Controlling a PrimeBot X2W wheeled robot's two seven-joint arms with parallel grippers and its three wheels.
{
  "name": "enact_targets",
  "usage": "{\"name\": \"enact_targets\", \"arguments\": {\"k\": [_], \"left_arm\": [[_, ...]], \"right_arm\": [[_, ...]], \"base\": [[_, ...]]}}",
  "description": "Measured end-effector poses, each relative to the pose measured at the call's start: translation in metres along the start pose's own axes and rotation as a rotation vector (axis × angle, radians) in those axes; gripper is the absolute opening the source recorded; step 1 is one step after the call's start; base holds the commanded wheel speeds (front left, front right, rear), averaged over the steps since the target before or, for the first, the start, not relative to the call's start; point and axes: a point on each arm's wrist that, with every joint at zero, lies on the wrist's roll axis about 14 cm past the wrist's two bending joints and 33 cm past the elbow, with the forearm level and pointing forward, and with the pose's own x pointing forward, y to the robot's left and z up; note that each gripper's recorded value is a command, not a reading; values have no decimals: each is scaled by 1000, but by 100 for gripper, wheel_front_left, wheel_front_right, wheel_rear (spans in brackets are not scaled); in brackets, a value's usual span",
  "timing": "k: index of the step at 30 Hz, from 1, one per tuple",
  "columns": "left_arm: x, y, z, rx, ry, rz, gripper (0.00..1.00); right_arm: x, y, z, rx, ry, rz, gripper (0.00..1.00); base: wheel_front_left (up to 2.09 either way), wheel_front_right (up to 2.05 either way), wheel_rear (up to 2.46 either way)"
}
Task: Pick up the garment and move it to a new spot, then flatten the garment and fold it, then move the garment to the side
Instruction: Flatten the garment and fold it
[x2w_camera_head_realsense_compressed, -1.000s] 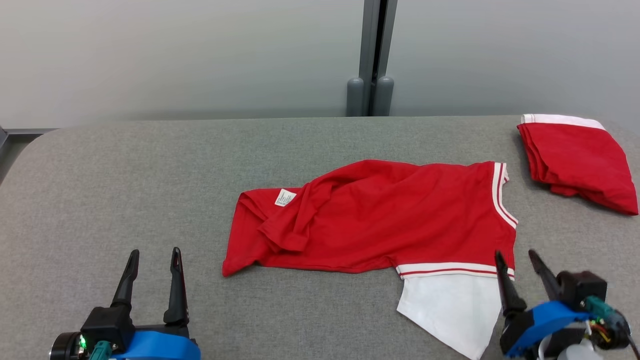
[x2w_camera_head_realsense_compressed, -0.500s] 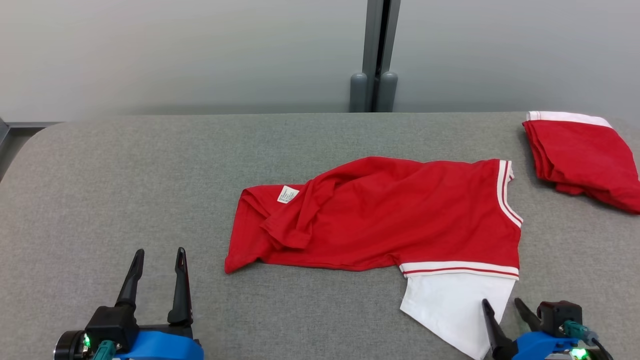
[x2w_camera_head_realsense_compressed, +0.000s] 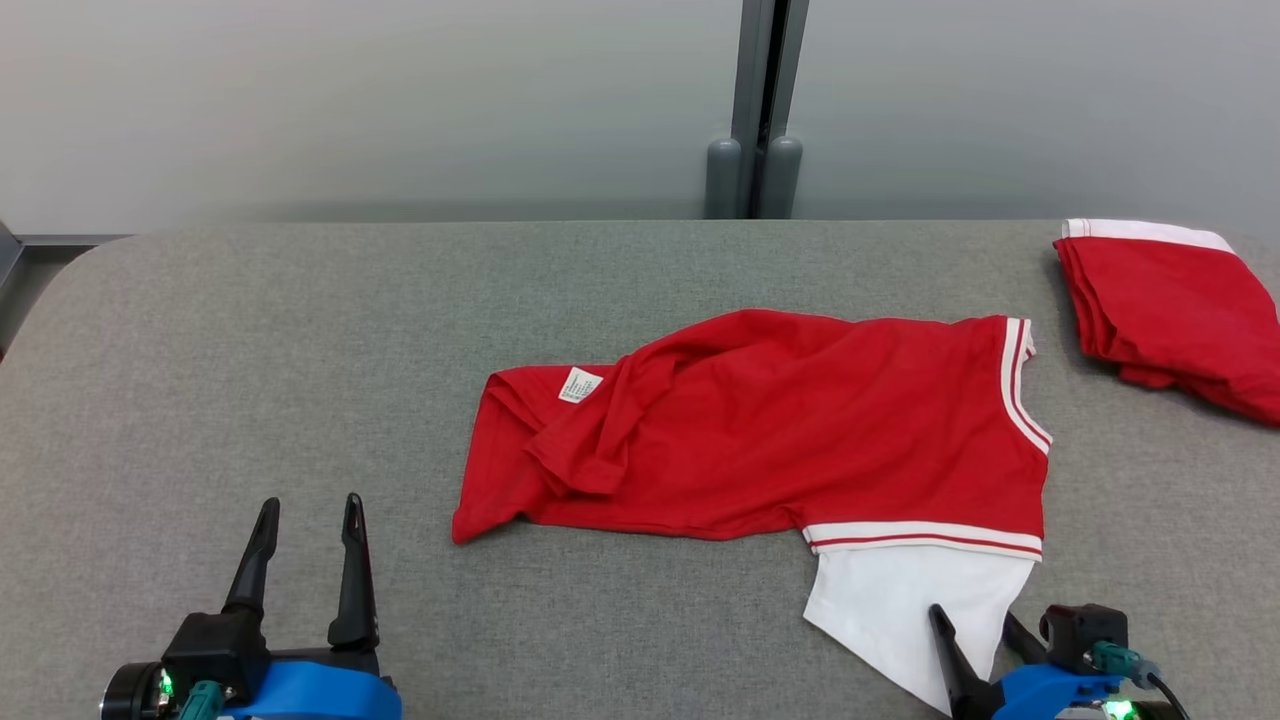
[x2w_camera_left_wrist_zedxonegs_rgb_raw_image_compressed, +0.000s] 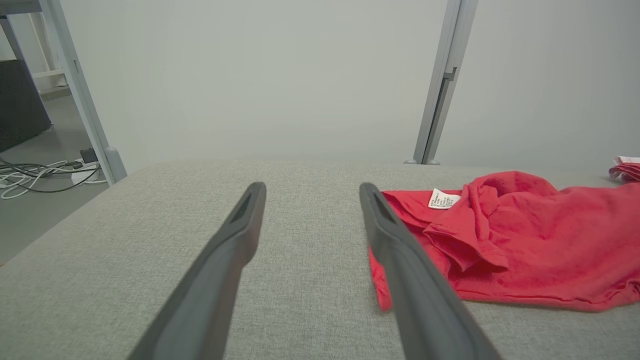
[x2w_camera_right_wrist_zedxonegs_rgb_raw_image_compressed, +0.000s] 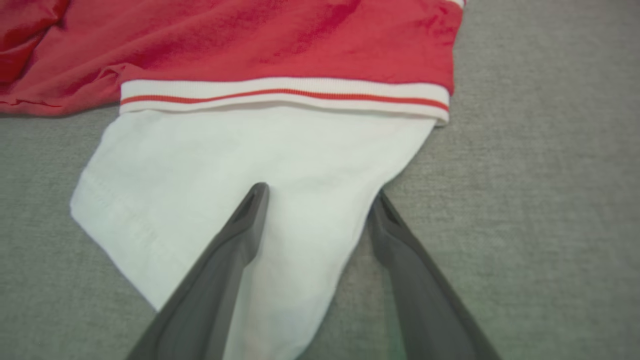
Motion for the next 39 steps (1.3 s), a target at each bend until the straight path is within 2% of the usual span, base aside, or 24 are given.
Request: {"name": "enact_targets", "arguments": {"k": [1, 2, 3, 12, 22, 27, 28, 29, 30, 32, 39], "left_arm": [[0, 0, 0, 0, -1, -1, 100], [0, -1, 0, 0, -1, -2, 100], [0, -1, 0, 0, -1, -2, 100], [0, -3, 4, -1, -13, -9, 100], [-4, -10, 6, -8, -20, -28, 100], [-4, -12, 7, -7, -23, -34, 100], [-4, -12, 7, -8, -23, -35, 100], [-4, -12, 7, -8, -23, -36, 100], [-4, -13, 7, -8, -23, -37, 100], [-5, -13, 6, -8, -22, -37, 100], [-10, -11, 5, -4, -17, -32, 100]], "right_arm": [[1, 1, 0, 2, -2, 3, 48], [1, 2, 0, 4, -3, 5, 22], [2, 3, 0, 5, -7, 8, 0], [0, -4, 0, 12, -32, -16, 0], [-28, -56, -8, -20, -35, -123, 0], [-41, -66, -13, -18, 0, -139, 0], [-42, -66, -15, -7, 11, -138, 23], [-43, -65, -13, -5, 7, -134, 87], [-44, -64, -11, -3, -2, -132, 100], [-45, -64, -5, -1, -26, -132, 100], [-52, -65, 58, -13, -277, -154, 100]], "base": [[0, 0, 0], [0, 0, 0], [0, 0, 0], [0, 0, 0], [0, 0, 0], [0, 0, 0], [0, 0, 0], [0, 0, 0], [0, 0, 0], [0, 0, 0], [0, 0, 0]]}}
